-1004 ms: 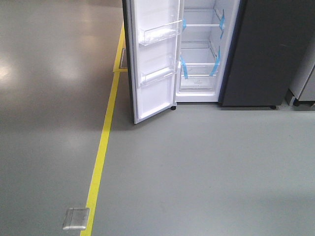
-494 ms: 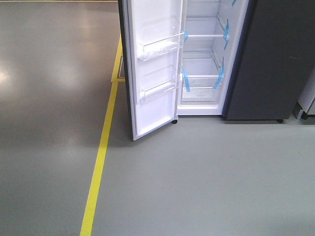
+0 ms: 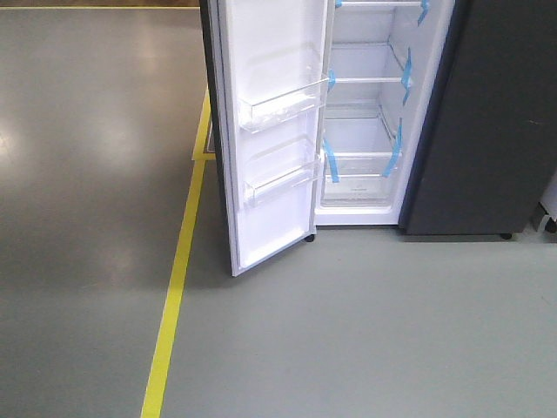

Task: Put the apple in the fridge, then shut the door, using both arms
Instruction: 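Drive closer to the refrigerator door holding the apple in the right gripper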

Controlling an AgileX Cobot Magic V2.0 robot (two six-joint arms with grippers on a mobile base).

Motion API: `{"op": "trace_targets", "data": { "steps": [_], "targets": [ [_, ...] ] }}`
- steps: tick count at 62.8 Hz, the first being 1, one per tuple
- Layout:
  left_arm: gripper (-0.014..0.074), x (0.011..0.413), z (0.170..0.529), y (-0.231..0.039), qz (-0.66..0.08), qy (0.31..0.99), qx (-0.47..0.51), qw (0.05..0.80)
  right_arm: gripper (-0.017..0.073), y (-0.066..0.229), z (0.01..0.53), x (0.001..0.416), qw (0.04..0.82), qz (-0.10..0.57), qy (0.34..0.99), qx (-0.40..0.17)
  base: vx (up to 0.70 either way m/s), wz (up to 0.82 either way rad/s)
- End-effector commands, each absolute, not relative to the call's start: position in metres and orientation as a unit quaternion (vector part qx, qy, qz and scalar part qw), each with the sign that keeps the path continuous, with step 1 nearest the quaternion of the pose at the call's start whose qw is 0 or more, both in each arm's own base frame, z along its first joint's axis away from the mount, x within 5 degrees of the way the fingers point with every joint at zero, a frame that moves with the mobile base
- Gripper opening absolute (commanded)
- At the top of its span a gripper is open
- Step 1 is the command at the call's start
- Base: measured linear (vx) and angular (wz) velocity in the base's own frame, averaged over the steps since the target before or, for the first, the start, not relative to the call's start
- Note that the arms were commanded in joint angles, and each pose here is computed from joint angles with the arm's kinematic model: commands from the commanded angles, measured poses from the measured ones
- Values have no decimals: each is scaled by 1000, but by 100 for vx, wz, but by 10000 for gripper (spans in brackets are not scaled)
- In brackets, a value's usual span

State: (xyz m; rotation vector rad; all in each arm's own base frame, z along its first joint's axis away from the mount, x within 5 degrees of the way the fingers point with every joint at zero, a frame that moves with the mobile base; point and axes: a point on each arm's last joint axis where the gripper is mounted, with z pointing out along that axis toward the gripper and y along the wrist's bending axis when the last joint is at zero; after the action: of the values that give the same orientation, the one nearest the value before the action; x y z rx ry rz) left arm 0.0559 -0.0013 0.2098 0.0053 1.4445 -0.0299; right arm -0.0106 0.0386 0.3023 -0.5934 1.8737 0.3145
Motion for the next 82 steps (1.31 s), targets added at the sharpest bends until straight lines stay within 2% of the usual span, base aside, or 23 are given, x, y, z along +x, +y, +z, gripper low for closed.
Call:
{"op": "trace_targets", "data": {
  "steps": [1,82],
  "targets": [
    [-6,57,209,-1,-17,645,1,764,363,39,315,-7,577,141,770,-236,24,0],
    [-6,57,209,-1,-17,645,1,764,363,39,315,-7,577,141,770,-236,19,3]
  ]
}}
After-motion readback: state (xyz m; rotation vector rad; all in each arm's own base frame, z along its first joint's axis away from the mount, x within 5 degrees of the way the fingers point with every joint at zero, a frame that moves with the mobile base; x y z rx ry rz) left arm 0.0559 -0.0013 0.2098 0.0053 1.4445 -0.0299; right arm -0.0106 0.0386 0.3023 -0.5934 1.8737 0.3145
